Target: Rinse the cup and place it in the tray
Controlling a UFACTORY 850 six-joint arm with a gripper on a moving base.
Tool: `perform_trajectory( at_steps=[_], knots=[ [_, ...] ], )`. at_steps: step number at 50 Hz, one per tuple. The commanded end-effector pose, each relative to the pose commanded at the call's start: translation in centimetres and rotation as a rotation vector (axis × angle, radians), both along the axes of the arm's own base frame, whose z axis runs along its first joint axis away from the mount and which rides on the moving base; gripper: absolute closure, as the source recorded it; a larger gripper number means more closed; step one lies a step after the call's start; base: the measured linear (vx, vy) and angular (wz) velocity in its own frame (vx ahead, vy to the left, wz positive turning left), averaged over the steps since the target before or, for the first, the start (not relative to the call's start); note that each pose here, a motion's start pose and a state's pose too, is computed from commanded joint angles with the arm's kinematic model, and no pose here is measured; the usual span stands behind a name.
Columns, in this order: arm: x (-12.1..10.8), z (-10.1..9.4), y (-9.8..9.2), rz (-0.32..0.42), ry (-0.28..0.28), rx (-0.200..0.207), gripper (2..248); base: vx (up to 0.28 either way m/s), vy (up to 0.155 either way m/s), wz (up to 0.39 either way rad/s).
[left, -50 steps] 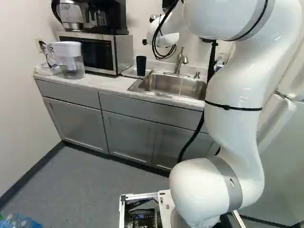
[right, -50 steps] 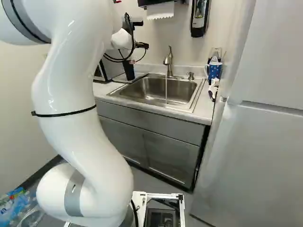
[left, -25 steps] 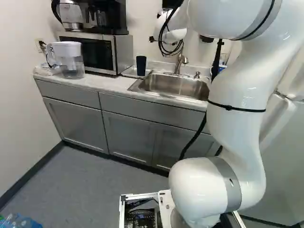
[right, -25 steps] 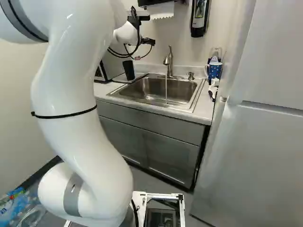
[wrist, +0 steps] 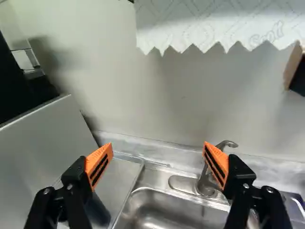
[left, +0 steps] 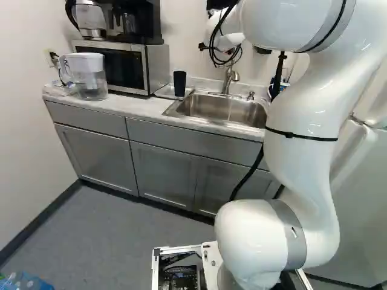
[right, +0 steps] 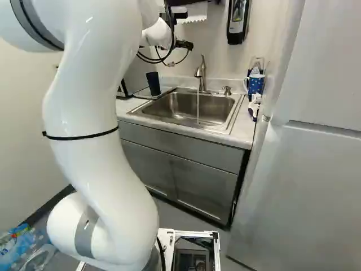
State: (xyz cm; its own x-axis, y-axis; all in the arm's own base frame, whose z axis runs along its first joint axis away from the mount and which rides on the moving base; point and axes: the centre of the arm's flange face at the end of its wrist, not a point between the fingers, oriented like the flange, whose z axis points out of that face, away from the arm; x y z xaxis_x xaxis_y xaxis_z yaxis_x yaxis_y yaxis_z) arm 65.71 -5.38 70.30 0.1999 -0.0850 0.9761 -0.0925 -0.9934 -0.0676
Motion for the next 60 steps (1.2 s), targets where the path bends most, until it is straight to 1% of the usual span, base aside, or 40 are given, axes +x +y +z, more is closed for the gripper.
perform_trajectory(
  at_steps=[3, 21, 39, 45, 60],
  knots=[
    [0.0, 0.3, -0.5, -0.007, -0.001, 0.000, 3, 0.000, 0.000, 0.000],
    [0.2, 0.2, -3.3, -0.050, -0.003, 0.000, 3, 0.000, 0.000, 0.000],
    [2.2, 0.0, -5.2, -0.073, -0.013, -0.002, 3, 0.000, 0.000, 0.000],
    [2.9, -0.1, -5.6, -0.077, -0.017, -0.002, 3, 0.000, 0.000, 0.000],
    [4.1, -0.4, -5.6, -0.075, -0.020, -0.002, 3, 0.000, 0.000, 0.000]
  ],
)
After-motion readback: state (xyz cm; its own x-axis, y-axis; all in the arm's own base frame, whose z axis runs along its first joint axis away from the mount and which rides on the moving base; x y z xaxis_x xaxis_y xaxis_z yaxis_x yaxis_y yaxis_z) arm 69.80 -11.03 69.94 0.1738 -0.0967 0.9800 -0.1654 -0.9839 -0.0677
